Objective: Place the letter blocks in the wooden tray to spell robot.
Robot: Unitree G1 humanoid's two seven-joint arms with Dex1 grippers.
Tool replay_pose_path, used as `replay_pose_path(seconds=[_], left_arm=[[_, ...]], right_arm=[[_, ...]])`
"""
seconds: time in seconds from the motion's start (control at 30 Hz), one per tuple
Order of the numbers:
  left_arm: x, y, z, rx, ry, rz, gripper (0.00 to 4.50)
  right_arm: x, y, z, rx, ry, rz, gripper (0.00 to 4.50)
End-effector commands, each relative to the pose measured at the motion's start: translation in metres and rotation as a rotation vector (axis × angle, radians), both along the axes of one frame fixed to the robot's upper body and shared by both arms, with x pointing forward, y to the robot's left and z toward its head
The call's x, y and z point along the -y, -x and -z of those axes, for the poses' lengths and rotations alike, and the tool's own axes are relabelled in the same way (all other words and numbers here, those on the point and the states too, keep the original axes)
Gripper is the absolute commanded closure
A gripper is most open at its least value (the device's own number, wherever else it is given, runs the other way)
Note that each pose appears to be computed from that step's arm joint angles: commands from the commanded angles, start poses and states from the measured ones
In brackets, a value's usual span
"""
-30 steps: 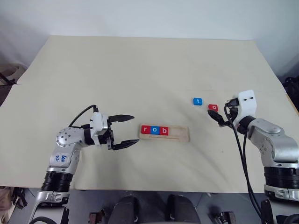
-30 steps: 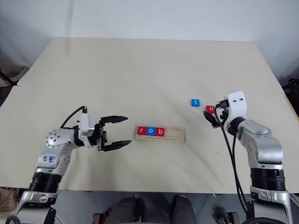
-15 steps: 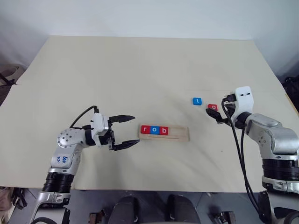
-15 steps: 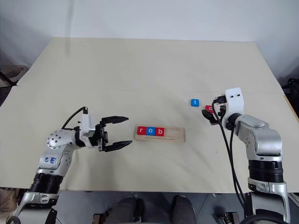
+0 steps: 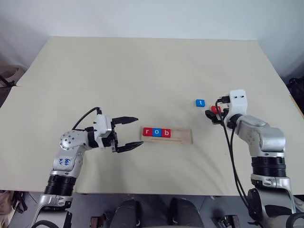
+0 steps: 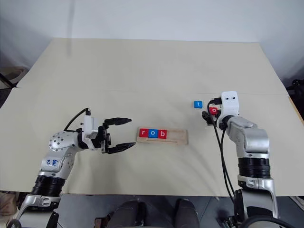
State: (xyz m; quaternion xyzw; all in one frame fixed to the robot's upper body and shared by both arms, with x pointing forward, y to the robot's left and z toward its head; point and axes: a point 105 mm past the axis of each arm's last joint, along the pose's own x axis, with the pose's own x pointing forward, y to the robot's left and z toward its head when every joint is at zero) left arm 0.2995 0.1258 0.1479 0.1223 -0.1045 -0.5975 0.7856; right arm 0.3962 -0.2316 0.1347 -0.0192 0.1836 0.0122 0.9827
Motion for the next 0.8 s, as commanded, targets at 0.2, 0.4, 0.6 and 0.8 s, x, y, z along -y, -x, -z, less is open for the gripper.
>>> replay_pose_path(seconds=[0.2,0.4,0.6,0.8], left_arm=[[0.004,0.004,-0.012,0.055,0.003,0.000,0.00],[0.003,0.006,-0.012,0.053,0.005,-0.006,0.00],[0.004,0.006,-0.010,0.040,0.003,0.004,0.00],[0.007,0.006,-0.007,0.020,0.002,0.033,0.00]], right_arm=[[-0.006,-0.005,-0.006,0.037,-0.027,0.025,1.56],[-0.001,0.001,-0.015,0.051,-0.042,0.054,2.87],[-0.007,0.031,-0.024,0.045,-0.057,0.038,2.87],[-0.018,0.084,-0.008,-0.018,-0.053,0.048,2.87]])
